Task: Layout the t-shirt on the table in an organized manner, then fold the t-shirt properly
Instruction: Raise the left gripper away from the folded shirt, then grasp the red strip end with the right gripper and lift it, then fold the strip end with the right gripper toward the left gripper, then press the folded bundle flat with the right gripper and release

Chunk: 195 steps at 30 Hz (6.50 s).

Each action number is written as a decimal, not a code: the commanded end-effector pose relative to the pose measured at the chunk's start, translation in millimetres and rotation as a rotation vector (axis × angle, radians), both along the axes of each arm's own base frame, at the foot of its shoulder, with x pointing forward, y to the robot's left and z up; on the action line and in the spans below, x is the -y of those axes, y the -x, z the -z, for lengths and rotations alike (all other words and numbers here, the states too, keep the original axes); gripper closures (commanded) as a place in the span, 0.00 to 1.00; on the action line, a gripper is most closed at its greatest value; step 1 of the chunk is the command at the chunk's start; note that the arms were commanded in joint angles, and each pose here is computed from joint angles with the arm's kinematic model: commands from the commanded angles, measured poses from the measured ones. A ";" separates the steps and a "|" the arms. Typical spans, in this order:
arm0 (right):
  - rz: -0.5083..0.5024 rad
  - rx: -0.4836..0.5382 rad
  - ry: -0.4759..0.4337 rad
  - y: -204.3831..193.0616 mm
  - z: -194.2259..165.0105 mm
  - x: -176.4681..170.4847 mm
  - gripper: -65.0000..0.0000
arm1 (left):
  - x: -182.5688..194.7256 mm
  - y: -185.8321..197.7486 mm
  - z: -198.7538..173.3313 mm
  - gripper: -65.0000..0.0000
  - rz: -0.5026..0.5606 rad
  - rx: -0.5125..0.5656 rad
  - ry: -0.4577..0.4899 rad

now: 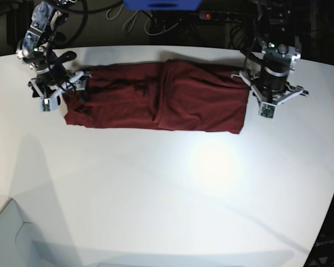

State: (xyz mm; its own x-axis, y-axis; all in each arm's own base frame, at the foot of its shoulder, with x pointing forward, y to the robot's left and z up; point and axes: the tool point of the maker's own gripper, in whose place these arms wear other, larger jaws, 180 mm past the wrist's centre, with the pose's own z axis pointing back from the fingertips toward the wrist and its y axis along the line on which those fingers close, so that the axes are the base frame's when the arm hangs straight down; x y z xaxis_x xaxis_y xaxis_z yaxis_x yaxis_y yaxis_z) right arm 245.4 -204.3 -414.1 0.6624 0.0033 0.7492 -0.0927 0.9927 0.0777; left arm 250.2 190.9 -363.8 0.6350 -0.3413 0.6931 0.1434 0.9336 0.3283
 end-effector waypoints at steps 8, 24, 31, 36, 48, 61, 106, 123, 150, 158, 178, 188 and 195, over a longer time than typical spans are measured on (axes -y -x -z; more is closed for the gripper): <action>0.002 0.033 -0.007 -5.1 -6.3 2.6 0.14 | -12.5 -2.1 -14.0 1.00 -0.018 0.045 -0.024; 0.008 -0.033 -0.060 5.6 20.4 -4.1 0.15 | -100.5 3.5 -41.1 1.00 -0.239 0.105 -0.123; 0.009 -0.031 -0.064 5.0 20.3 -4.9 0.39 | -100.5 3.5 -41.1 1.00 -0.239 0.105 -0.123; 0.008 -0.031 -0.065 4.9 20.3 -5.5 0.68 | -100.7 4.9 -35.0 1.00 -0.241 0.089 -0.118; 0.007 -0.018 -0.060 1.7 15.8 -5.7 1.00 | -106.9 2.0 -19.8 1.00 -0.250 0.054 -0.108; -0.158 0.155 -0.024 -26.5 -46.3 -61.5 1.00 | -108.3 6.3 -17.3 1.00 -0.251 0.042 -0.117; -0.461 0.284 -0.121 -26.3 -105.4 -285.5 1.00 | -164.7 57.7 -33.8 1.00 -0.425 0.026 -0.194; -0.559 0.369 -0.171 -31.1 -138.9 -329.8 1.00 | -35.4 13.4 37.4 1.00 -0.174 -0.076 0.046; -0.775 0.421 -0.181 -13.3 -155.6 -398.9 1.00 | -0.2 4.8 49.1 1.00 -0.086 -0.100 0.085; -0.787 0.426 -0.155 -22.9 -153.2 -400.3 1.00 | -9.1 4.7 28.6 1.00 -0.100 -0.049 0.062; -0.939 0.388 -0.107 -16.2 -129.7 -413.4 1.00 | -100.6 26.8 -20.2 1.00 -0.348 0.063 -0.050; -0.943 0.448 -0.144 -25.5 -129.1 -420.4 1.00 | -104.5 28.7 -20.4 1.00 -0.358 0.062 -0.055; -0.951 0.446 -0.140 -26.6 -125.7 -422.0 0.99 | -104.5 28.7 -20.4 1.00 -0.358 0.062 -0.055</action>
State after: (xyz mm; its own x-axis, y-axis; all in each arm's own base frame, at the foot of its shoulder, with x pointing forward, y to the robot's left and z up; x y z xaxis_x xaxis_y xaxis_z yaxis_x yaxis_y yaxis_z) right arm 270.1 207.3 -310.9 0.1380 0.3292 0.9341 -0.8694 0.4921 -0.0450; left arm 217.2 292.1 -353.8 0.7034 -0.1270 0.6993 -0.1990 0.9094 0.3652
